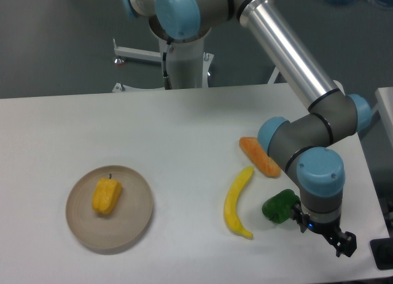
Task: Pick up the yellow pepper from the plate
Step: 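Move the gripper from the green pepper over to the yellow pepper on the plate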
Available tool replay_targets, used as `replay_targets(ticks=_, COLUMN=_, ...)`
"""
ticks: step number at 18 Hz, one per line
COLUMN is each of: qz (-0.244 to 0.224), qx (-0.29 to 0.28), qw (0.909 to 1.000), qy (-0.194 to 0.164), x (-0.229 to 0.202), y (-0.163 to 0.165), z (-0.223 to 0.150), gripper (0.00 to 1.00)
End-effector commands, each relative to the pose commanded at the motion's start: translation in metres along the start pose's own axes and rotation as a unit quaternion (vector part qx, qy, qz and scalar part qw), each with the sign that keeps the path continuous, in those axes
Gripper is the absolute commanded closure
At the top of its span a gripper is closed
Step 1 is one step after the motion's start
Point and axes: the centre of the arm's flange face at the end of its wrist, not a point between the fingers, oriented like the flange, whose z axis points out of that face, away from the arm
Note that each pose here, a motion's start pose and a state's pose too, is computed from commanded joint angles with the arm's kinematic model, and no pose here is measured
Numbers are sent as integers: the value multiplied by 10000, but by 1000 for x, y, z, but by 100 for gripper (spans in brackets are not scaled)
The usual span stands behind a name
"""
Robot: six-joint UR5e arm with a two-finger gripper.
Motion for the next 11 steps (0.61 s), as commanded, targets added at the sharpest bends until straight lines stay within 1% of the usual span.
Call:
replay_targets(ticks=3, qz=-30, qx=-5, qw=10000, qy=12, x=3, y=-2, z=-7, gripper=0)
replay_targets(ticks=5, qz=-66, qx=-26, qw=9998, qy=206, x=13, y=-5, z=-15, gripper=0)
replay_targets(ticks=6, qz=-218, qx=14, qw=9993, qy=300, x=19, y=-7, z=-20, gripper=0)
replay_targets(ticks=8, qz=-572, qx=242, qw=9969, qy=481, x=36, y=-21, z=-36, gripper=0)
replay_targets(ticks=11, qz=-854, qx=274, qw=9926, qy=813, x=73, y=-39, z=-62, gripper=0)
